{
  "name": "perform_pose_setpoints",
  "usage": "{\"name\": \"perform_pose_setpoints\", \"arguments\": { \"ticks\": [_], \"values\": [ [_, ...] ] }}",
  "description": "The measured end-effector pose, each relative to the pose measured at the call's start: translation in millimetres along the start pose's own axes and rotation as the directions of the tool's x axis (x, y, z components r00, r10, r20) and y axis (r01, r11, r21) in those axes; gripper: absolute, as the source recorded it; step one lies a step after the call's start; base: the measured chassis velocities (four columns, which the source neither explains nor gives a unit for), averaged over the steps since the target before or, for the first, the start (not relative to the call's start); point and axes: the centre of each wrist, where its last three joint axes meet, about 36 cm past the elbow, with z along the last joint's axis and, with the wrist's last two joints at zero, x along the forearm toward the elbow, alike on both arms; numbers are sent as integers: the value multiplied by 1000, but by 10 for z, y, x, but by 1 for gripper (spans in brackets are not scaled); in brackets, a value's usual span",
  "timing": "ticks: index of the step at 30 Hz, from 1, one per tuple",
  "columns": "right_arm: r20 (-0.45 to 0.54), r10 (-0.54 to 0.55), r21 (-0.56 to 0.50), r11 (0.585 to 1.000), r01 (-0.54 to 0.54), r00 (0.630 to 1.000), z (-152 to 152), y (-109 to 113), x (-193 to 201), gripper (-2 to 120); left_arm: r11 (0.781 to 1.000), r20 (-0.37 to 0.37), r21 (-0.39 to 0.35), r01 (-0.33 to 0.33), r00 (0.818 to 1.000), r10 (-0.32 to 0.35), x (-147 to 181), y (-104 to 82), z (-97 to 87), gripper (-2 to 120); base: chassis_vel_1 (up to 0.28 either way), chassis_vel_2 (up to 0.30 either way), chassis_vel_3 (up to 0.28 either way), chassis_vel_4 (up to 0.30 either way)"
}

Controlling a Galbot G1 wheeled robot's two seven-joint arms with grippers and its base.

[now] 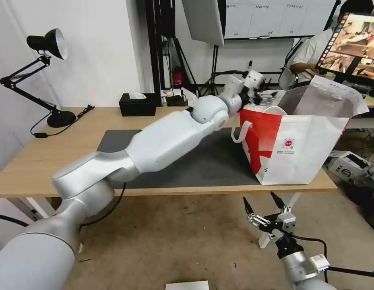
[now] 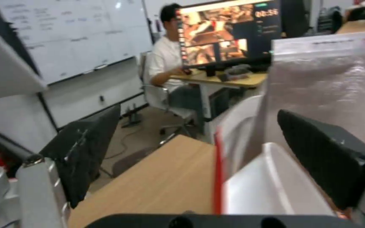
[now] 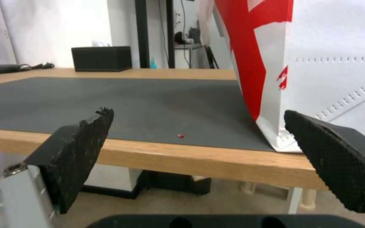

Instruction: Pick up the trash from the table and place it into the takeout bag.

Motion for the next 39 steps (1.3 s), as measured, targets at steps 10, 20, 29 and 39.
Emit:
{"name": "perform_pose_setpoints", "arguments": {
  "ticks": [10,20,29,39],
  "values": [
    [0,0,0,1000,0,1000,0,0,0,100,984,109,78,159,980,-167,786,169,218,100,0,0,0,0],
    [0,0,0,1000,0,1000,0,0,0,100,958,204,106,267,937,-284,1625,419,625,100,0,0,0,0],
    [0,0,0,1000,0,1000,0,-1,0,100,936,266,127,327,898,-350,2267,406,918,100,0,0,0,0],
    [0,0,0,1000,0,1000,0,0,0,100,905,269,127,407,864,-426,2824,356,1209,100,0,0,0,0]
  ]
}}
